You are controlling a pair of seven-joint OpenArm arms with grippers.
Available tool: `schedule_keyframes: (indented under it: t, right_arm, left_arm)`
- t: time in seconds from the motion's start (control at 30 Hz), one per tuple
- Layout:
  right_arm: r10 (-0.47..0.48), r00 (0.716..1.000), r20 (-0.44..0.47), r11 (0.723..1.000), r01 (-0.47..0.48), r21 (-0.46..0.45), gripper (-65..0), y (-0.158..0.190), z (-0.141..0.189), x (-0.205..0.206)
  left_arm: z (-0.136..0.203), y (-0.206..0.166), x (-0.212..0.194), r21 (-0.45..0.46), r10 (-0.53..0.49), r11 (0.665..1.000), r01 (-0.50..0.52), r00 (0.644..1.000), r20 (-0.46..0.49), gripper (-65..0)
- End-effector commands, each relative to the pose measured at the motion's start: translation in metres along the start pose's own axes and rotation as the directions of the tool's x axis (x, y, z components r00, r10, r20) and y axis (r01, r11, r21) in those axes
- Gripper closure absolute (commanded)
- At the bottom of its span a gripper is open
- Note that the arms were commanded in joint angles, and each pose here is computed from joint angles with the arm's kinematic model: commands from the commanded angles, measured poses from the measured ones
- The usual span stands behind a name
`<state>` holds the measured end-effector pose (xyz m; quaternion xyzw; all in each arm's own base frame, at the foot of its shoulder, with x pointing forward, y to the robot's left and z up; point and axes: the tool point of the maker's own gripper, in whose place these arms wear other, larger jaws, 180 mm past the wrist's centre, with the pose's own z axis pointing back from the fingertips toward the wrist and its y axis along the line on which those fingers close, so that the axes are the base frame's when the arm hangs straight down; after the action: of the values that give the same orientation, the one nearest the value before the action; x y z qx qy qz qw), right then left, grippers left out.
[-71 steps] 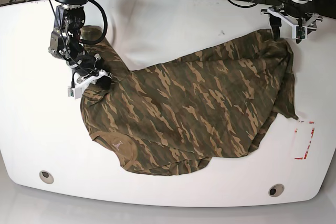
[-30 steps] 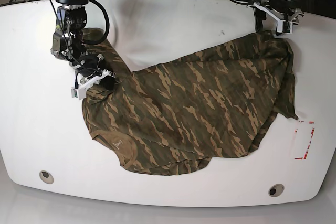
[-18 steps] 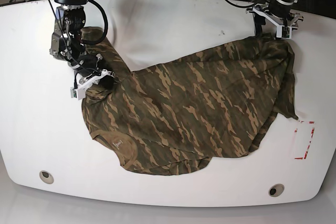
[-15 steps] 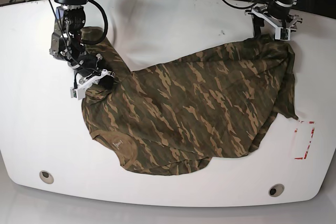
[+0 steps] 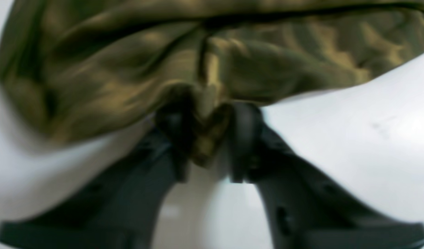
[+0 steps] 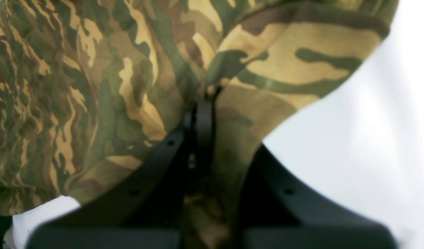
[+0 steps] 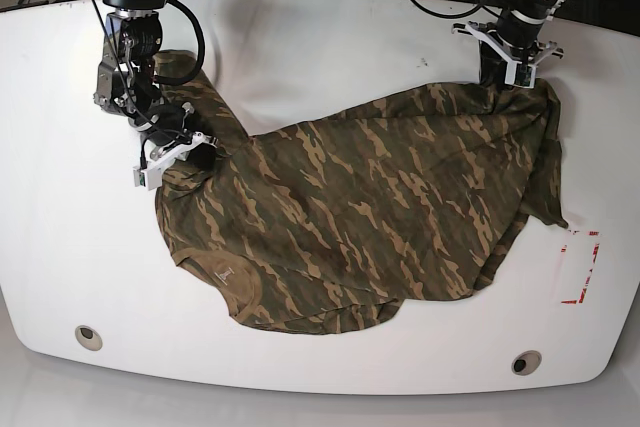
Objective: Layout the t-shirt on the table in an organized manner, then fold the t-shirt properly
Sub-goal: 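Pull the shirt corners outward with both grippers to spread it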
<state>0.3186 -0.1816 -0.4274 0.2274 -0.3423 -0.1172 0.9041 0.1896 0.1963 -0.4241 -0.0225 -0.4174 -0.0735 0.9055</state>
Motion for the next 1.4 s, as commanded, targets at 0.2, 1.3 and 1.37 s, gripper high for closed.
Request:
schedule_keyframes:
  t: [0.2, 1.3, 1.37]
  right_arm:
    - [0.017, 1.0, -0.006, 1.0, -0.017, -0.019, 0.0, -0.006, 0.005, 0.001]
    - [0.222, 0.974, 0.047, 0.974, -0.224, 0.044, 0.0, 0.058, 0.099, -0.04]
    - [0.222, 0.974, 0.039, 0.974, -0.223, 0.042, 0.0, 0.058, 0.102, -0.044]
  left_arm:
    - [-0.001, -0.002, -0.008, -0.003, -0.054, 0.999, 0.054, 0.996, -0.065, -2.9]
    - [0.056, 0.123, 0.066, 0.239, -0.388, 0.869, 0.432, 0.897, -0.21, -2.9]
    - [0.056, 0.125, 0.069, 0.239, -0.402, 0.862, 0.446, 0.89, -0.214, -2.9]
